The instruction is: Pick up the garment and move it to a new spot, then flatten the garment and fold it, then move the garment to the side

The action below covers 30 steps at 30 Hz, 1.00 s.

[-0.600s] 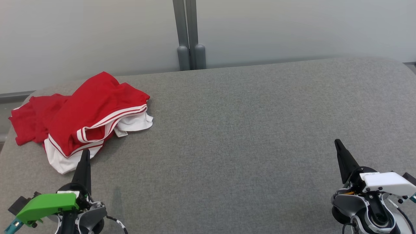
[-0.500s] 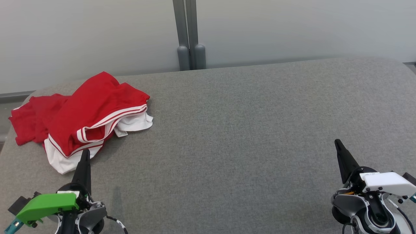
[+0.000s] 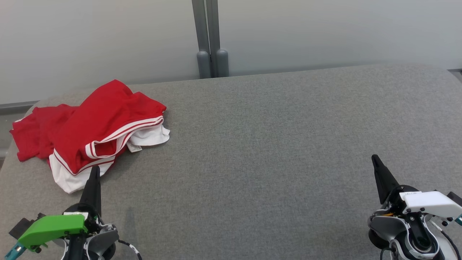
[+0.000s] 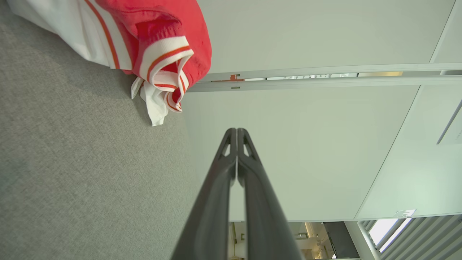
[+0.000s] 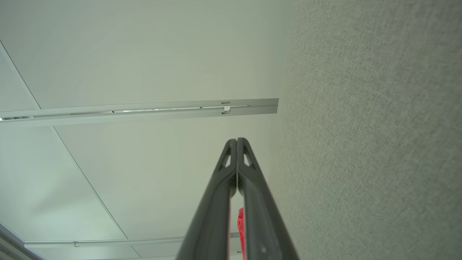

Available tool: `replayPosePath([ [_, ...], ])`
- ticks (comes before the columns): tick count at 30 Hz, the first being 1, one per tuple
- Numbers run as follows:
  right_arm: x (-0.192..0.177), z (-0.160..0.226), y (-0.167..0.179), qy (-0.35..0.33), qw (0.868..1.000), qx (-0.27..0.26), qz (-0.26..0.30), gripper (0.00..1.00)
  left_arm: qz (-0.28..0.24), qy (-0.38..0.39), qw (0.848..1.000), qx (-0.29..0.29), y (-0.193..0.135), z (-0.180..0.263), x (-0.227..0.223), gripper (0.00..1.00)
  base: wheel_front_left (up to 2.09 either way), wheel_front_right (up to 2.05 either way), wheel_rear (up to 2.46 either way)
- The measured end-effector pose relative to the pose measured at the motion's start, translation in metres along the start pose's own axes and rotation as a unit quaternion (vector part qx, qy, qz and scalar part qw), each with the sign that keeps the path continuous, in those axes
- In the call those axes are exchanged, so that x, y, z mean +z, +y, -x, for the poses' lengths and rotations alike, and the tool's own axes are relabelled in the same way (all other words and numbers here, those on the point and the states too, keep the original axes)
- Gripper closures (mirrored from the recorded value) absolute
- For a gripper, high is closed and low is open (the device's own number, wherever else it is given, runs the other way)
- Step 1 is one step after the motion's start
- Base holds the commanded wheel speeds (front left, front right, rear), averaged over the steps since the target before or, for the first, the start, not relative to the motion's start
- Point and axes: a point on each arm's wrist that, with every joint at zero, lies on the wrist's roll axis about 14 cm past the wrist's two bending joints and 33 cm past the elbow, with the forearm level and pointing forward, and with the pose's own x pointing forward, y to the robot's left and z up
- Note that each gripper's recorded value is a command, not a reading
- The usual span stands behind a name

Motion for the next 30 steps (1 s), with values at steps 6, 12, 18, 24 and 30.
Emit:
replayPosePath([
  [6,0.0,0.0,0.0,0.0,1.0,0.0,0.0,1.0,0.0,0.0,1.0,0.0,0.0,0.0,0.0,1.0,0.0,0.0,0.0],
  [12,0.0,0.0,0.0,0.0,1.0,0.0,0.0,1.0,0.0,0.0,1.0,0.0,0.0,0.0,0.0,1.0,0.0,0.0,0.0],
  [18,0.0,0.0,0.0,0.0,1.0,0.0,0.0,1.0,0.0,0.0,1.0,0.0,0.0,0.0,0.0,1.0,0.0,0.0,0.0],
  [24,0.0,0.0,0.0,0.0,1.0,0.0,0.0,1.0,0.0,0.0,1.0,0.0,0.0,0.0,0.0,1.0,0.0,0.0,0.0],
  [30,0.0,0.0,0.0,0.0,1.0,0.0,0.0,1.0,0.0,0.0,1.0,0.0,0.0,0.0,0.0,1.0,0.0,0.0,0.0],
])
